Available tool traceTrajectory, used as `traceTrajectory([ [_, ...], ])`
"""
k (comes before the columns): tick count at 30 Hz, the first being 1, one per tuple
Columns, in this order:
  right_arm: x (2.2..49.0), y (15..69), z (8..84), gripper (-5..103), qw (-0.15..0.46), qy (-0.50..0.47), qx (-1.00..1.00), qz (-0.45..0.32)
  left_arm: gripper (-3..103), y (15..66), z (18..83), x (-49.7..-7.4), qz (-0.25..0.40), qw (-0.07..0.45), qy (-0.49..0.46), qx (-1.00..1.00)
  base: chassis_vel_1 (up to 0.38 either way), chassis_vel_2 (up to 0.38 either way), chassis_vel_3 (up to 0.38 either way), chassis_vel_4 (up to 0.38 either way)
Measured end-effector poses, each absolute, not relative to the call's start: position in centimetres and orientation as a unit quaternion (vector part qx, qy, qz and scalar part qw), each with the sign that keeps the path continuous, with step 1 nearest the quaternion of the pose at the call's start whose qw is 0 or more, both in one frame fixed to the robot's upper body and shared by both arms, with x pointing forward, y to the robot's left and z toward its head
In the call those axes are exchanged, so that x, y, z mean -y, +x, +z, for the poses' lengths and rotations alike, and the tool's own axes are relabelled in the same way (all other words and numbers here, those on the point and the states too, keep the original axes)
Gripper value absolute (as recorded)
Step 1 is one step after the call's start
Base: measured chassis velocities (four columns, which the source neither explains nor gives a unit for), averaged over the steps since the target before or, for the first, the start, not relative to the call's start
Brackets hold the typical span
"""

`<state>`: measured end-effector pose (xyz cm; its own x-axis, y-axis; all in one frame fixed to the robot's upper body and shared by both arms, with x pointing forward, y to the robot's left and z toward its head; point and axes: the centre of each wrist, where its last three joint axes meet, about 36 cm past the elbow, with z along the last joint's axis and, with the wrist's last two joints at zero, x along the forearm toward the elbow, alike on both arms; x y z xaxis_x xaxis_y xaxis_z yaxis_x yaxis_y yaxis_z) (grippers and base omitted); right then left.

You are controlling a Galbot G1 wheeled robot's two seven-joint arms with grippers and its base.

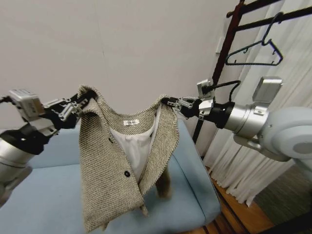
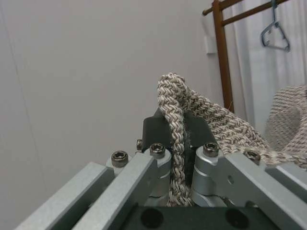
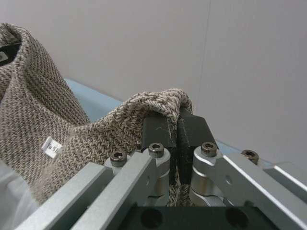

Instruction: Pick up the clothes from the sofa and hang them on the clothes hanger.

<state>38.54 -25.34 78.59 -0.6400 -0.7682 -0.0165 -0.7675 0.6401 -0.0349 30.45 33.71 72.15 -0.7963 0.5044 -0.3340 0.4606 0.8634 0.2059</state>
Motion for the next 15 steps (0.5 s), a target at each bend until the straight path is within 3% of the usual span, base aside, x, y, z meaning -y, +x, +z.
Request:
traceTrajectory([
  [9,19.8,47.8,71.6,1,-0.015,-0.424,-0.905,0.024,4,37.9,67.1,-40.3,0.077,0.142,0.181,-0.97,0.0,0.0,0.0,0.0],
  [15,17.5,51.6,72.0,1,0.009,-0.422,-0.906,0.023,4,42.5,67.8,-41.9,0.09,0.161,0.173,-0.967,0.0,0.0,0.0,0.0],
])
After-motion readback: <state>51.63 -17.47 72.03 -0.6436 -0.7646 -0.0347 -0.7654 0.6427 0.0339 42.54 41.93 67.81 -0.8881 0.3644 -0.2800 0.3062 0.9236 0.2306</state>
